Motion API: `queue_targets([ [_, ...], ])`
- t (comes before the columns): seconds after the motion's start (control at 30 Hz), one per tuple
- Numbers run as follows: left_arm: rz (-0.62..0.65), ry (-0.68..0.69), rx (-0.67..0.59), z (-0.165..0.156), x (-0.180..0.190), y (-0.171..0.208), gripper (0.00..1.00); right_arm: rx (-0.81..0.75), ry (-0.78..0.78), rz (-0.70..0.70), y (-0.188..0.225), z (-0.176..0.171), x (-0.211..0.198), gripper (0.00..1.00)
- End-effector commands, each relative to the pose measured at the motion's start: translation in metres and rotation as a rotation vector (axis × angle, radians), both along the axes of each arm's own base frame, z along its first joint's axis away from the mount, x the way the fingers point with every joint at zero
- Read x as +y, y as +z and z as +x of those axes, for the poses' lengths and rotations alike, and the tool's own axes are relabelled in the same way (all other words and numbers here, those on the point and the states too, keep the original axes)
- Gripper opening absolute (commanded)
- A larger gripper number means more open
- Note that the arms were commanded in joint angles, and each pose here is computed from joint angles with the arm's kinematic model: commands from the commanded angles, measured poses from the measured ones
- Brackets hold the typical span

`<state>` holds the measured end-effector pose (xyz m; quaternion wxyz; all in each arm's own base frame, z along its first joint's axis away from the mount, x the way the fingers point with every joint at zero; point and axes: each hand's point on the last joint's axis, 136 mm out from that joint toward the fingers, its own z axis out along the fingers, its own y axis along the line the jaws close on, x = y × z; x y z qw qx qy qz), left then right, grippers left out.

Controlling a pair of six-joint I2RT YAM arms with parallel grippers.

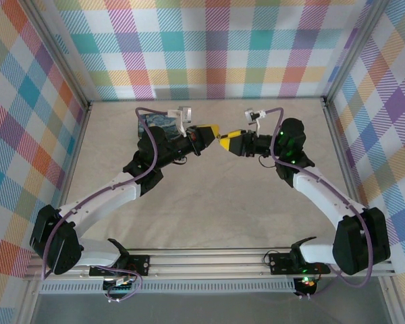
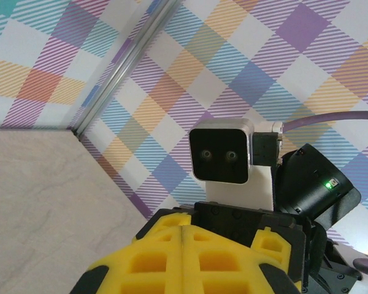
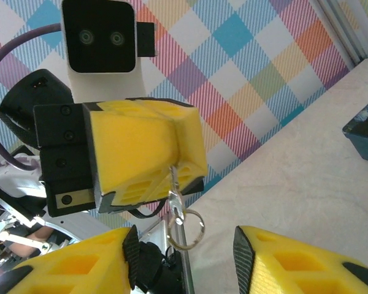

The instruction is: Unlock a padlock with a key

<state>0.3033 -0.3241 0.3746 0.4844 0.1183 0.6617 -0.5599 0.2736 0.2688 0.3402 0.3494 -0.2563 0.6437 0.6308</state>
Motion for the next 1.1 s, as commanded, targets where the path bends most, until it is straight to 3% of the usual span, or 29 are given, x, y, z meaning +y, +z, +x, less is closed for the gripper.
queue_targets([
  [0.0,-0.038,-0.008,-0.027,-0.0089,0.0001,0.0121,0.00,-0.062,0.017,0.033,0.0219,-0.0027,0.0040,0.45],
  [0.77,-0.042,0.023,-0.024,-0.0060,0.0044,0.0119,0.00,-0.061,0.043,0.050,0.0261,-0.0042,0.0123,0.31],
  [1.07,-0.041,0.029,-0.021,-0.0055,0.0052,0.0107,0.00,-0.051,0.015,0.053,0.0255,-0.0016,0.0108,0.19],
])
